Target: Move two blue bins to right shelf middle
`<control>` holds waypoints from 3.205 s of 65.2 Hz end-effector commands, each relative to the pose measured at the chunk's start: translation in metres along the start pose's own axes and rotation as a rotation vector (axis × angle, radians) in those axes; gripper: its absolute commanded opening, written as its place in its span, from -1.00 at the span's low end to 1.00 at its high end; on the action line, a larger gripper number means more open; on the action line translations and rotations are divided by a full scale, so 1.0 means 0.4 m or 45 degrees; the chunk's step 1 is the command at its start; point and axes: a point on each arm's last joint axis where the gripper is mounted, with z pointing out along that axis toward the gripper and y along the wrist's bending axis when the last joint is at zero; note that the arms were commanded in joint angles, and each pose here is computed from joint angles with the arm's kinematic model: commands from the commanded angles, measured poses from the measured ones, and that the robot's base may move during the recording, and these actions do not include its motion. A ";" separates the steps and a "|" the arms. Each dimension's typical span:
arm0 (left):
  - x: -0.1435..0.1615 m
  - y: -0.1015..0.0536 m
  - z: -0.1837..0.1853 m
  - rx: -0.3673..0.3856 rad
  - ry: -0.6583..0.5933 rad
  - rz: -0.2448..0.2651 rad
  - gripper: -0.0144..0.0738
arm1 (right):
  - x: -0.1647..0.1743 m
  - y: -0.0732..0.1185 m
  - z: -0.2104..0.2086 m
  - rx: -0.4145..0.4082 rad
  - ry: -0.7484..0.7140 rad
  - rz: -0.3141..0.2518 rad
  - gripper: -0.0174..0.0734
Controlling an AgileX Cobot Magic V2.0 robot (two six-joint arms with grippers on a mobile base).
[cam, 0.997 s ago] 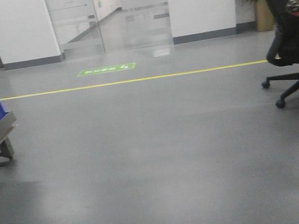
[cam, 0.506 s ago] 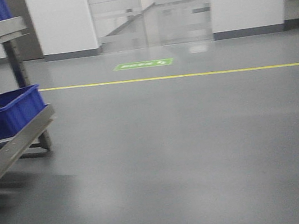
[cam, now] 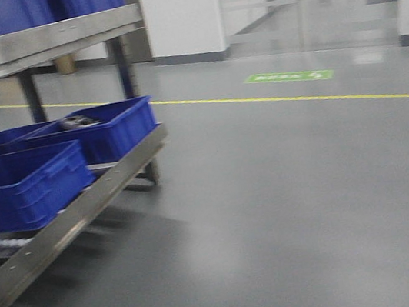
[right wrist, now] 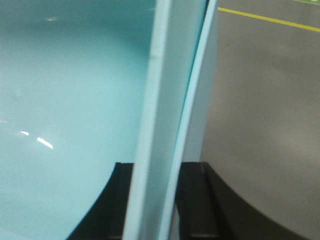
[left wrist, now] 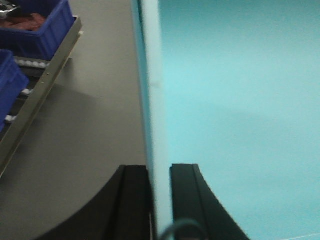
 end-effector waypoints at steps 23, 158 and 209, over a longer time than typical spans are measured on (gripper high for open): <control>-0.031 -0.014 -0.031 0.050 -0.148 -0.004 -0.92 | -0.035 0.016 -0.031 -0.062 -0.149 0.028 -0.95; -0.031 -0.014 -0.031 0.050 -0.148 -0.004 -0.92 | -0.035 0.016 -0.031 -0.062 -0.149 0.028 -0.95; -0.031 -0.014 -0.031 0.050 -0.148 -0.004 -0.92 | -0.036 0.016 -0.031 -0.062 -0.152 0.028 -0.95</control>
